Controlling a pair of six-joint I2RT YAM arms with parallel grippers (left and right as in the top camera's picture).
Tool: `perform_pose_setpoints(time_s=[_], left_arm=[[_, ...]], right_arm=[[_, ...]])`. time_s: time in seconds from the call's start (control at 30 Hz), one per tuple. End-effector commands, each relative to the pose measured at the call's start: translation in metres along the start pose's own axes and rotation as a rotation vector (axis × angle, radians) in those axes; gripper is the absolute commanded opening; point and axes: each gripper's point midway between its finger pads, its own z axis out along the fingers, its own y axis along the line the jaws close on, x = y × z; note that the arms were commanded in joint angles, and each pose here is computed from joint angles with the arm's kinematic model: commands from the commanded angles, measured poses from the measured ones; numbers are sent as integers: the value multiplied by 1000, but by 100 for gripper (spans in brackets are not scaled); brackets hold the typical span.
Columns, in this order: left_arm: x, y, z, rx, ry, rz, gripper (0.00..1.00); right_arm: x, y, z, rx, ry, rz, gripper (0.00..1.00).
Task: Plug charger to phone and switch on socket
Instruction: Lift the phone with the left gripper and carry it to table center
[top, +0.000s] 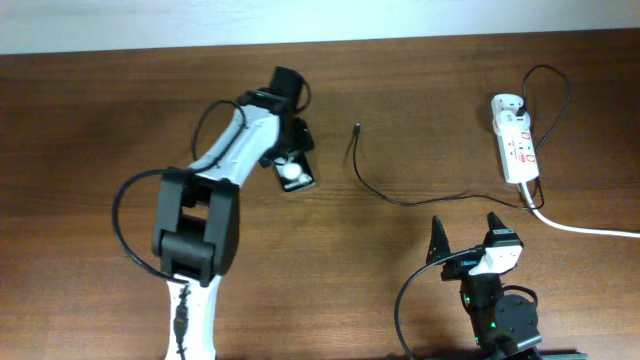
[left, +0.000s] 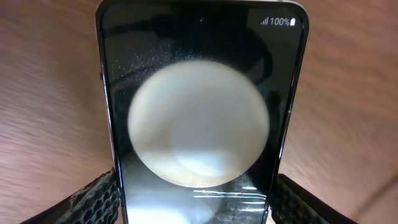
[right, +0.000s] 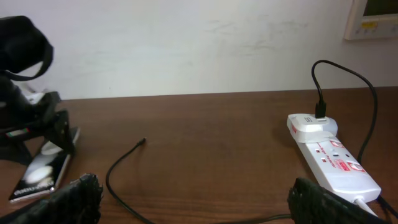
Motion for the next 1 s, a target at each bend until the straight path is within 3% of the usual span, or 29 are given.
perform_pose_setpoints(time_s=[0.0,0.27,0.3,0.37,0.47,0.7,0.87,0.9,0.97], left_arm=[[17,-23,-4,4,11,96,44],[46,-25,-6,-37,83,140,41],[47,-24,-6,-39,87,140,38],[58,-28,-7,-8,144,135,22],[59,-27,-7,-9,148,136,20],[36,-6,-4,-143,27,147,27],[48,2,34,-185,89,221,34],[49,3,36,-188,92,221,39],[49,3,36,-185,94,220,60]], right_arm=[[2,-3,0,16,2,-2,98],[2,-3,0,16,2,-2,99],[2,-3,0,16,2,-2,99],[2,-3,0,16,2,-2,99],[2,-3,0,16,2,-2,99],[2,-3,0,16,2,-2,99],[2,-3,0,16,2,-2,99],[2,-3,0,16,2,-2,99],[2,-3,0,16,2,-2,99]])
